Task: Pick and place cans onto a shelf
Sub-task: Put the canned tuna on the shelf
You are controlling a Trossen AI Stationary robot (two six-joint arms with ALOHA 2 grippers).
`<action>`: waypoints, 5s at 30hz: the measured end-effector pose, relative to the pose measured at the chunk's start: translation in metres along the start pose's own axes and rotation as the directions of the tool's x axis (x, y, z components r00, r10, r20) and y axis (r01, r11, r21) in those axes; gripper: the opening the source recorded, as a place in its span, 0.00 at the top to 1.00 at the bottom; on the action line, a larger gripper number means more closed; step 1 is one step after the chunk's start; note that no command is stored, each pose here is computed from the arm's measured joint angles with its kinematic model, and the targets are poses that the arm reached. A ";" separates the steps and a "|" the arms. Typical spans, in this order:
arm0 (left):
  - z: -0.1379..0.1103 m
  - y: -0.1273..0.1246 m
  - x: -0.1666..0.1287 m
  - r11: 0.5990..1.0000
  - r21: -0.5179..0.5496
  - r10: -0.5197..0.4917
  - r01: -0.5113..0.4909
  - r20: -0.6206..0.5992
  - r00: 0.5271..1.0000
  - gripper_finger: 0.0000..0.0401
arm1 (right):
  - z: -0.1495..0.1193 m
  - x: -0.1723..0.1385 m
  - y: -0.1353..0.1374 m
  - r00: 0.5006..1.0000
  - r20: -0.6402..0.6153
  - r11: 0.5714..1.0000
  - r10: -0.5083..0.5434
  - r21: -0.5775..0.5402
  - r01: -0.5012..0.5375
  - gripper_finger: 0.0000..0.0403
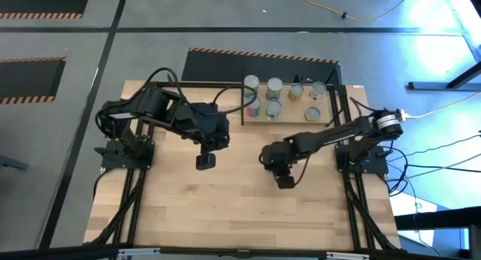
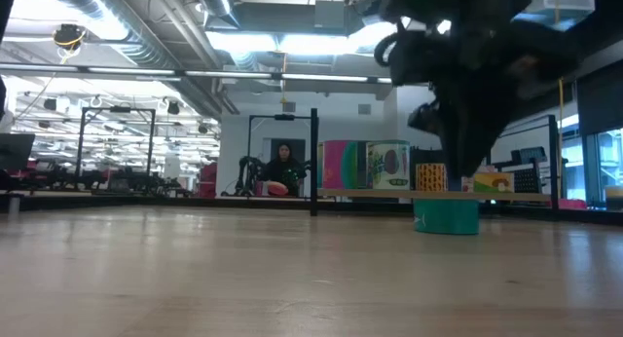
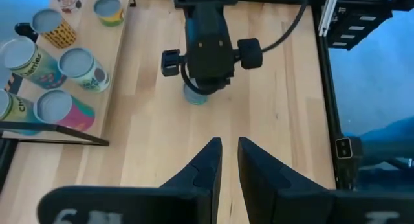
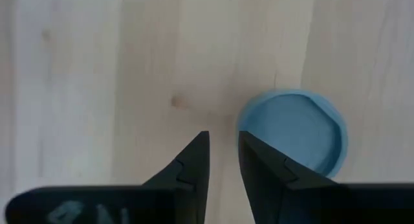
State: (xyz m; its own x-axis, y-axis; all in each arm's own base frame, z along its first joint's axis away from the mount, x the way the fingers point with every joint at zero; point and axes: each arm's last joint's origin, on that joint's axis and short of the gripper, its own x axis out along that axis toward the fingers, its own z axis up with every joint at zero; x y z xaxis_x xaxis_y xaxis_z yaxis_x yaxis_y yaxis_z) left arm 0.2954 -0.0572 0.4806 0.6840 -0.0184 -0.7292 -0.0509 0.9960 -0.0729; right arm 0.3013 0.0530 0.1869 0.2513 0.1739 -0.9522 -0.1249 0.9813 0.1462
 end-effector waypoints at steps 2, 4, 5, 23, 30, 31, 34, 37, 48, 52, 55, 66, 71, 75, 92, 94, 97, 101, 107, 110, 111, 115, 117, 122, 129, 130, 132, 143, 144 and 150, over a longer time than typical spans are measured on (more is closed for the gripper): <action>0.000 0.000 0.000 1.000 0.000 0.000 0.000 0.001 1.000 0.89 | 0.001 0.008 -0.001 1.000 -0.013 1.000 -0.007 0.000 0.007 0.79; 0.000 0.000 0.000 1.000 0.000 -0.001 0.001 0.000 1.000 0.89 | 0.003 0.016 -0.002 1.000 -0.023 1.000 -0.007 0.000 0.007 0.79; 0.000 0.000 0.000 1.000 0.000 -0.001 0.001 0.001 1.000 0.89 | 0.003 0.019 -0.002 1.000 -0.027 1.000 -0.008 -0.002 0.008 0.79; 0.000 0.000 0.000 1.000 0.002 -0.003 0.003 0.001 1.000 0.89 | 0.022 0.003 -0.001 0.993 0.002 0.992 -0.118 -0.050 0.118 0.79; 0.000 -0.001 0.000 1.000 0.001 -0.005 0.005 0.003 1.000 0.89 | 0.013 0.007 -0.020 0.989 -0.044 0.986 -0.144 0.077 0.147 0.79; 0.000 -0.001 0.000 1.000 0.001 -0.005 0.005 0.003 1.000 0.89 | 0.012 0.008 -0.023 0.988 -0.051 0.985 -0.146 0.090 0.150 0.79; 0.000 -0.001 0.000 1.000 0.001 -0.005 0.005 0.003 1.000 0.89 | 0.007 0.011 -0.029 0.986 -0.069 0.979 -0.149 0.129 0.157 0.79; 0.000 -0.001 0.000 1.000 0.000 -0.005 0.005 0.004 1.000 0.89 | 0.003 0.014 -0.032 0.995 -0.073 0.986 -0.071 0.147 0.081 0.79; 0.000 -0.001 0.000 1.000 0.000 -0.005 0.005 0.005 1.000 0.89 | -0.008 0.024 -0.033 0.995 -0.092 0.988 -0.048 0.143 0.060 0.79; 0.000 -0.001 0.000 1.000 0.000 -0.005 0.005 0.005 1.000 0.89 | -0.008 0.024 -0.033 0.995 -0.089 0.991 -0.050 0.117 0.060 0.79; 0.000 -0.001 0.000 1.000 0.000 -0.005 0.005 0.005 1.000 0.89 | -0.007 0.025 -0.033 0.995 -0.079 0.994 -0.054 0.095 0.061 0.79; 0.000 -0.001 0.000 1.000 0.000 -0.005 0.005 0.005 1.000 0.89 | -0.005 0.025 -0.035 0.994 -0.059 0.990 -0.093 0.102 0.099 0.98; 0.000 -0.001 0.000 1.000 0.001 -0.005 0.005 0.005 1.000 0.89 | -0.006 0.019 -0.034 0.987 -0.129 0.989 -0.100 0.099 0.113 0.99; 0.000 -0.001 0.000 1.000 0.001 -0.005 0.005 0.005 1.000 0.89 | -0.004 0.011 -0.033 0.980 -0.170 0.987 -0.108 0.098 0.126 0.99; 0.000 -0.001 0.000 1.000 0.005 -0.005 0.005 0.002 1.000 0.89 | 0.003 -0.090 -0.026 0.954 -0.118 0.945 -0.275 0.148 0.291 1.00; 0.000 -0.001 0.000 1.000 0.010 -0.004 0.004 0.002 1.000 0.89 | -0.005 -0.105 -0.029 0.950 -0.086 0.930 -0.301 0.194 0.312 1.00; 0.000 -0.001 0.000 1.000 0.012 -0.005 0.005 0.002 1.000 0.89 | -0.018 -0.121 -0.038 0.946 -0.072 0.905 -0.316 0.277 0.323 1.00; 0.000 -0.001 0.000 1.000 0.012 -0.005 0.005 0.003 1.000 0.89 | -0.025 -0.130 -0.057 0.940 -0.053 0.870 -0.337 0.365 0.332 1.00; 0.000 -0.001 0.000 1.000 0.011 -0.005 0.005 0.004 1.000 0.89 | -0.035 -0.138 -0.100 0.920 -0.091 0.802 -0.382 0.463 0.378 1.00; 0.000 -0.001 0.000 1.000 0.010 -0.005 0.005 0.004 1.000 0.89 | -0.043 -0.143 -0.120 0.923 -0.097 0.779 -0.373 0.509 0.368 1.00; 0.000 -0.001 0.000 1.000 0.010 -0.005 0.005 0.005 1.000 0.89 | -0.045 -0.144 -0.125 0.926 -0.086 0.779 -0.366 0.517 0.356 1.00; 0.000 -0.001 0.000 1.000 0.010 -0.005 0.005 0.005 1.000 0.89 | -0.047 -0.145 -0.144 0.936 -0.002 0.781 -0.351 0.551 0.293 1.00; 0.000 -0.001 0.000 1.000 0.009 -0.005 0.005 0.005 1.000 0.89 | -0.050 -0.138 -0.149 0.945 0.029 0.783 -0.325 0.568 0.252 1.00; 0.000 -0.001 0.000 1.000 0.008 -0.005 0.005 0.005 1.000 0.89 | -0.066 -0.115 -0.156 0.959 -0.019 0.781 -0.282 0.576 0.241 1.00; 0.001 -0.001 0.000 1.000 0.007 -0.003 0.002 0.007 1.000 0.89 | -0.074 -0.098 -0.165 0.949 0.009 0.773 -0.316 0.582 0.252 1.00; 0.001 -0.001 0.000 1.000 0.007 -0.002 0.002 0.007 1.000 0.89 | -0.074 -0.097 -0.166 0.945 0.019 0.774 -0.326 0.580 0.255 1.00; 0.001 -0.001 0.000 1.000 0.007 -0.002 0.002 0.007 1.000 0.89 | -0.075 -0.094 -0.169 0.937 0.023 0.768 -0.348 0.580 0.271 1.00; 0.003 -0.001 0.000 1.000 -0.001 -0.008 0.008 0.033 0.999 0.89 | -0.094 -0.071 -0.176 0.935 -0.040 0.738 -0.353 0.602 0.305 1.00; 0.003 -0.001 0.000 1.000 -0.001 -0.008 0.008 0.033 0.999 0.89 | -0.094 -0.070 -0.176 0.935 -0.042 0.738 -0.352 0.602 0.305 1.00; 0.003 -0.001 0.000 1.000 -0.001 -0.008 0.008 0.033 0.999 0.89 | -0.094 -0.070 -0.176 0.935 -0.040 0.768 -0.351 0.559 0.312 0.98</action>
State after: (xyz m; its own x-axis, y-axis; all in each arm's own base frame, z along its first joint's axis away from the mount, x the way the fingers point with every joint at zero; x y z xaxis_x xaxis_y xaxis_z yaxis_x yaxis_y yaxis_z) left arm 0.2979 -0.0584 0.4827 0.7083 -0.0235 -0.7055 -0.0460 0.9958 -0.0793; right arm 0.2151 -0.1395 0.2022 0.2408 -0.1853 -0.9527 0.5193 0.8539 -0.0349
